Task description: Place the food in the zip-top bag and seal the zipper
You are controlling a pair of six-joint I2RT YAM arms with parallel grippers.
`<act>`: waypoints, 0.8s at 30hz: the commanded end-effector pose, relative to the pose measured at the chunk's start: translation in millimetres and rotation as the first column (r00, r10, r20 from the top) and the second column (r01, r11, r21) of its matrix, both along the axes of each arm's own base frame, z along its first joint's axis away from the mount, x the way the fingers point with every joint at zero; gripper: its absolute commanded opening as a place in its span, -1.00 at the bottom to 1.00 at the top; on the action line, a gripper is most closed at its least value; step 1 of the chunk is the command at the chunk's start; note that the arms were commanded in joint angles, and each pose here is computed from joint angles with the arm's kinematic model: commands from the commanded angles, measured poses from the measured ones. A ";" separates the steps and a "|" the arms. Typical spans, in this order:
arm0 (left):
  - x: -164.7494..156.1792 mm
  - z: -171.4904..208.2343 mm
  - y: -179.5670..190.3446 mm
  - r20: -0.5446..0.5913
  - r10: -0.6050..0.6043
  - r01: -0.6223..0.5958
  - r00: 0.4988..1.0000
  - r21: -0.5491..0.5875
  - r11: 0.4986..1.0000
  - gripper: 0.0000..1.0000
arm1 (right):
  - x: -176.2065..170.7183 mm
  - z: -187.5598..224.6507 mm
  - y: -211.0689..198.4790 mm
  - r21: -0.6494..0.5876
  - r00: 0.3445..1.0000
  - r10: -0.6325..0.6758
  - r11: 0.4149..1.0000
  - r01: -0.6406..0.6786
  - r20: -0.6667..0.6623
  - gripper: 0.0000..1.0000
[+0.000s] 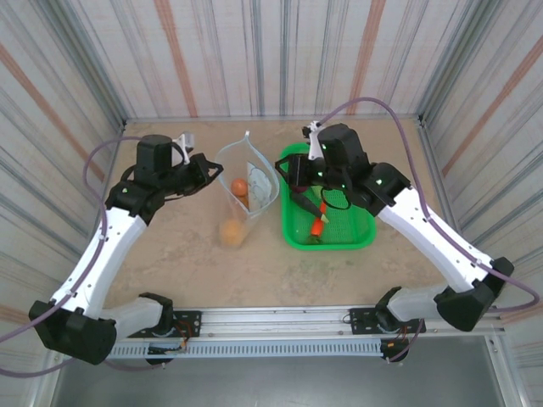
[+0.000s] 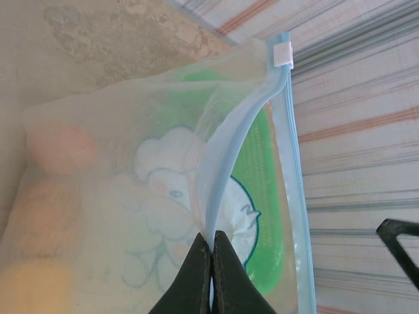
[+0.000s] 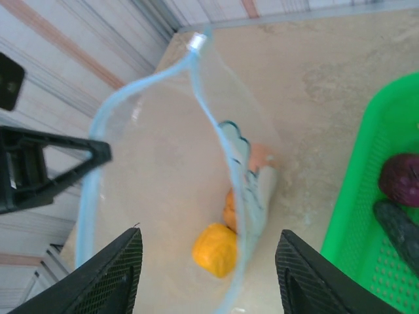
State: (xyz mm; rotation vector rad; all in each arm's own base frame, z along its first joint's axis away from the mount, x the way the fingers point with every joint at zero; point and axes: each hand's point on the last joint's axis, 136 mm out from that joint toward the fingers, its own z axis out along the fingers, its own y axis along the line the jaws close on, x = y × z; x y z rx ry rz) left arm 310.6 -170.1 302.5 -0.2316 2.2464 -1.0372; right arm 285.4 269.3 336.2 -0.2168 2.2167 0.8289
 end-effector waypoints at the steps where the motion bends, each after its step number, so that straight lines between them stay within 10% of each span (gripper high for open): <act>1: -1.3 15.3 5.3 0.051 -0.001 -0.001 0.999 0.026 1.000 -1.00 | -5.4 -40.1 -20.7 -0.079 0.995 -0.041 0.996 0.033 -0.095 0.18; 24: 15.5 -11.3 -22.4 0.001 -0.074 0.074 0.997 -0.069 0.995 -1.00 | 119.4 -230.0 -50.7 -0.374 0.885 -0.212 0.926 0.047 -0.415 0.27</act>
